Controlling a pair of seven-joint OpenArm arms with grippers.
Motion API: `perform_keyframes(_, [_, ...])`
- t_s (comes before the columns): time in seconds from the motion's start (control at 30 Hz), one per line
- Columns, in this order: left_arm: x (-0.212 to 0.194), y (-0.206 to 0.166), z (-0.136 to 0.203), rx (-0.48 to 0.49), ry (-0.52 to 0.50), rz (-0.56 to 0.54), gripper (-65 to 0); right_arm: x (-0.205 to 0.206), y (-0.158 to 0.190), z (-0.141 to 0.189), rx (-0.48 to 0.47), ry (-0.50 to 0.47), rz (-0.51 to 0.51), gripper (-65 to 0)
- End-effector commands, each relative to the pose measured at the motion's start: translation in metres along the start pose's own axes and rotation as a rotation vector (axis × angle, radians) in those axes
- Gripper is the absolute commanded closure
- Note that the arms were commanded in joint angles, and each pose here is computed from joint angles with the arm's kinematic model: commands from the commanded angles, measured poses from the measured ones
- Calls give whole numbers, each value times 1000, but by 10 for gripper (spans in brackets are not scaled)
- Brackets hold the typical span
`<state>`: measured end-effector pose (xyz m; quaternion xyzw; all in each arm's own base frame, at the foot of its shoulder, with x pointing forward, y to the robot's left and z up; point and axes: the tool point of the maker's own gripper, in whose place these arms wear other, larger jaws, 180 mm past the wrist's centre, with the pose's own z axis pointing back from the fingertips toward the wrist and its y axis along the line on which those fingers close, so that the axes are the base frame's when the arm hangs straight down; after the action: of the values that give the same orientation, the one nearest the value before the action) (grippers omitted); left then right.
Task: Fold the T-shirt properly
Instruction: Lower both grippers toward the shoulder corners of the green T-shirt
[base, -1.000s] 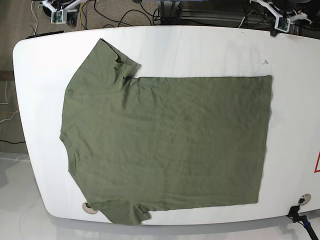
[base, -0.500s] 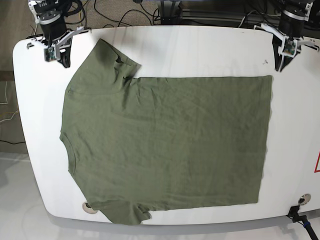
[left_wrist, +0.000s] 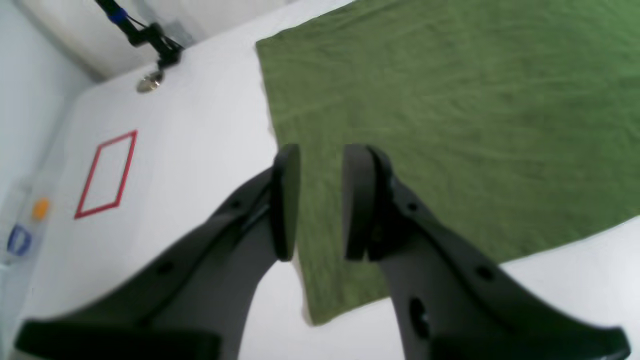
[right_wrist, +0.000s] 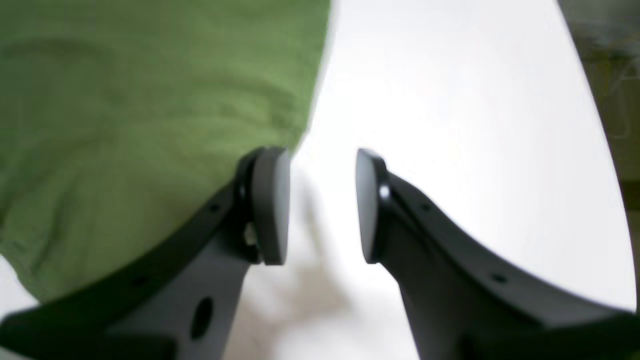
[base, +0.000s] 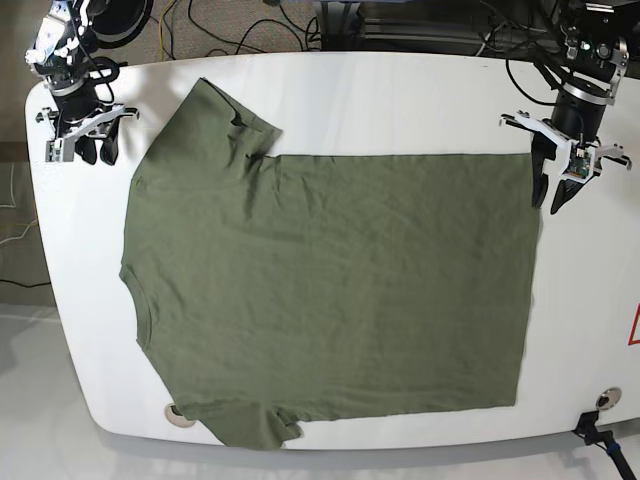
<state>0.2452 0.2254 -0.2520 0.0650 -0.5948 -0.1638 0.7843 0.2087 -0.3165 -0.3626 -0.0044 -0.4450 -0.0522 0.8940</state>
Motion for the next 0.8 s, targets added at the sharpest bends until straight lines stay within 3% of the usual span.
perform_keyframes(0.0, [15, 4, -6, 5, -54, 1, -119, 18, -8, -3, -4, -44, 19, -217])
perform_keyframes(0.27, [9, -7, -31, -41, -40, 56, -133, 31, -12, -18, -29, -42, 101, -218])
perform_keyframes(0.37, [15, -6, -29, -48, -62, 43, -127, 13, -16, -24, -18, -8, 11, -222])
perform_keyframes(0.77, [12, -9, -29, -60, -55, 41, -126, -17, -30, -43, -16, 48, -105, -223])
